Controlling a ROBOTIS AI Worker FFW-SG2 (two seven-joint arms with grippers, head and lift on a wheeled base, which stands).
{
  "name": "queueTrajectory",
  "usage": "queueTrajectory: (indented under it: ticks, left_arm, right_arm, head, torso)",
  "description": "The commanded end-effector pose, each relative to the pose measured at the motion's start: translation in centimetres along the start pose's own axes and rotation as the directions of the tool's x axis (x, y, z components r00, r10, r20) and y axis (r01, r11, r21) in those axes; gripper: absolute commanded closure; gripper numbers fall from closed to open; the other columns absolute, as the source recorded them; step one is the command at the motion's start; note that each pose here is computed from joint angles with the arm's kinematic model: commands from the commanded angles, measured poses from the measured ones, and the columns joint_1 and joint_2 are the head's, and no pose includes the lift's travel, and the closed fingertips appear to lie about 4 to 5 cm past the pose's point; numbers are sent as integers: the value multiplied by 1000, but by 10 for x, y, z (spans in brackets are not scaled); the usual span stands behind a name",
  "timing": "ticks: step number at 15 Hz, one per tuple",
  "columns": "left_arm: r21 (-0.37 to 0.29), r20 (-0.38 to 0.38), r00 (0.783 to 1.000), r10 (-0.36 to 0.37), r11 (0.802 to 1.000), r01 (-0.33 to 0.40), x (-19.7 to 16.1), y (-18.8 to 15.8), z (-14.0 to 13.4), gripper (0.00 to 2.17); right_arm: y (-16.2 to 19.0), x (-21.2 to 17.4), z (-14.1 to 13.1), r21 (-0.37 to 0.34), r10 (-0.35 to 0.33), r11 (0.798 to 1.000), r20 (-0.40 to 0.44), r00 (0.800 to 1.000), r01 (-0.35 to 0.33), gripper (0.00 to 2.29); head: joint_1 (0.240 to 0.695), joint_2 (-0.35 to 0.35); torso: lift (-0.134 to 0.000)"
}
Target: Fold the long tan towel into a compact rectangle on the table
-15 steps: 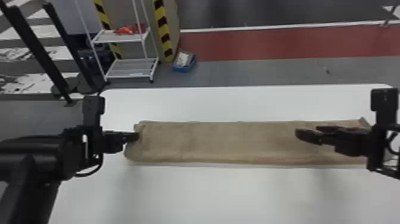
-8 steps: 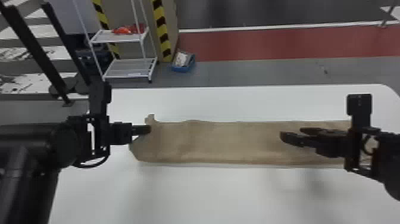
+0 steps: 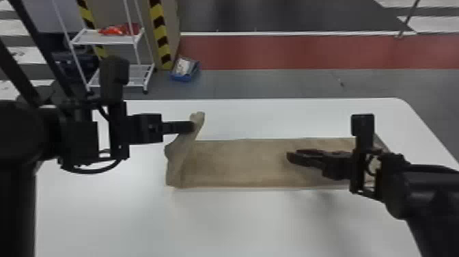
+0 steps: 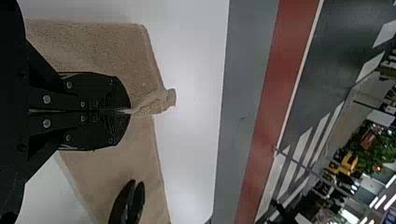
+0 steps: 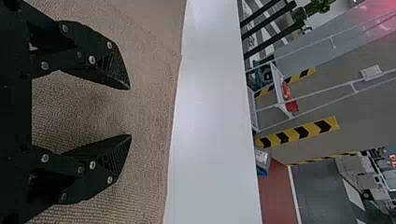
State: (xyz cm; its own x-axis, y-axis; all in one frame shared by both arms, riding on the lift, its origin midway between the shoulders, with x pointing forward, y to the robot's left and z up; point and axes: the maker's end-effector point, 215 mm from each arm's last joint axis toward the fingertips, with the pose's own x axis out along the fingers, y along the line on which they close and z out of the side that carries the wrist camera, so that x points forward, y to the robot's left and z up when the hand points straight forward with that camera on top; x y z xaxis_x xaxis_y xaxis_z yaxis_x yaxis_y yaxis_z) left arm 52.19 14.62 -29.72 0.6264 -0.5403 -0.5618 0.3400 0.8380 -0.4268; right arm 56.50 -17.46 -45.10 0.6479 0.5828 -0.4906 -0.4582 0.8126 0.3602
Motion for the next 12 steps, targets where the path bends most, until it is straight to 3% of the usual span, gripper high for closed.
queueTrajectory:
  ticks: [1, 3, 6, 8, 10, 12]
  left_arm:
    - [-20, 34, 983, -180, 983, 181, -1, -57, 30, 1791]
    - [-60, 60, 955, -289, 954, 293, -2, -85, 50, 1791]
    - [-122, 80, 914, -398, 906, 405, -5, -104, 63, 1791]
    - [-137, 81, 916, -394, 906, 401, -3, -100, 63, 1791]
    - [-144, 87, 929, -359, 918, 369, 2, -91, 62, 1791]
    - [-145, 71, 946, -315, 936, 322, 11, -80, 54, 1791]
  right_arm:
    - [8, 7, -6, -1, 18, 1000, -23, 1000, -18, 1754]
    - [25, 17, -12, -9, 47, 999, -45, 998, -48, 1771]
    - [51, 28, -27, 2, 93, 996, -73, 993, -93, 1771]
    - [51, 22, -17, -13, 79, 997, -42, 996, -80, 1696]
    - [41, 7, 3, -28, 56, 998, 20, 998, -56, 775]
    - [27, -9, 21, -11, 41, 999, 73, 997, -40, 90]
  head:
    - [695, -26]
    - [695, -51]
    - [695, -63]
    - [695, -56]
    - [695, -53]
    - [695, -59]
  torso:
    - [-128]
    - [-128]
    - [-128]
    - [-128]
    - [-128]
    - [-128]
